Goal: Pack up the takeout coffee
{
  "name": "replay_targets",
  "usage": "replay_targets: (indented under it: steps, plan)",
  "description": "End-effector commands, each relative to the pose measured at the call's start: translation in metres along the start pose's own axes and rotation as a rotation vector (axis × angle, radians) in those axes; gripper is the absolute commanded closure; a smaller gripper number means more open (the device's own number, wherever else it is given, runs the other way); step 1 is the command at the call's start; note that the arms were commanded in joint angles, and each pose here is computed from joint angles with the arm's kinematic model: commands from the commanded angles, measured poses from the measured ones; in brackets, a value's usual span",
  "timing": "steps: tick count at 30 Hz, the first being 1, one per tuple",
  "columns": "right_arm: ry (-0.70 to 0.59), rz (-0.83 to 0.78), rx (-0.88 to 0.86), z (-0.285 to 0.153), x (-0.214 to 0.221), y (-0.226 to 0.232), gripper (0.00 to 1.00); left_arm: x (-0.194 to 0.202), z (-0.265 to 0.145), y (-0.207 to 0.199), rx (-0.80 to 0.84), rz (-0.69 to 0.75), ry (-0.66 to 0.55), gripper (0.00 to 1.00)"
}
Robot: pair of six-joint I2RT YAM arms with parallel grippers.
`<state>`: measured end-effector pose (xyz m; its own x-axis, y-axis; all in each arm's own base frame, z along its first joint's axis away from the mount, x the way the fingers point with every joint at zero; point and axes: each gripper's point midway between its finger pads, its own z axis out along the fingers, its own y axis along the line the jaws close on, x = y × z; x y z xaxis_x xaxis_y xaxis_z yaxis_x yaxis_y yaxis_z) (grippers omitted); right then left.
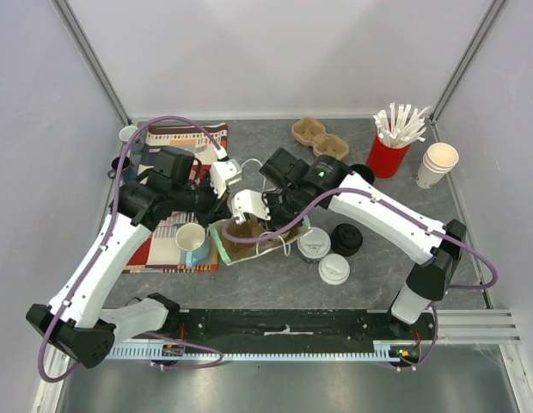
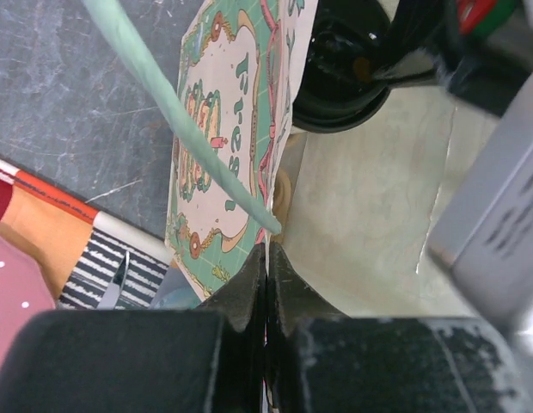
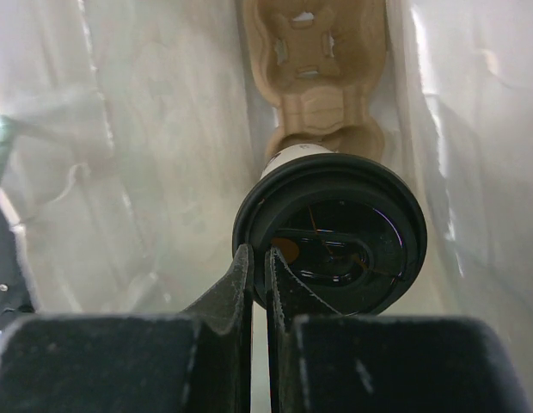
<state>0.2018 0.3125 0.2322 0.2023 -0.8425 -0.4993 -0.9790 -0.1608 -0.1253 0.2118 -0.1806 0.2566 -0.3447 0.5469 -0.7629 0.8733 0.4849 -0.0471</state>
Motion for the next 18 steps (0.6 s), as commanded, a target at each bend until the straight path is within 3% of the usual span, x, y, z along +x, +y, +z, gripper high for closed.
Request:
replay_targets:
  steps: [1, 18]
  plan:
    - [-0.08, -0.093, 0.203, -0.005, -0.019, -0.026, 1.0, -0.009, 0.004, -0.017, 0.092, -0.073, -0.031, 0.98]
    - [-0.091, -0.132, 0.265, 0.028, -0.004, -0.035, 1.0, 0.001, 0.019, -0.003, 0.07, -0.241, 0.03, 0.98]
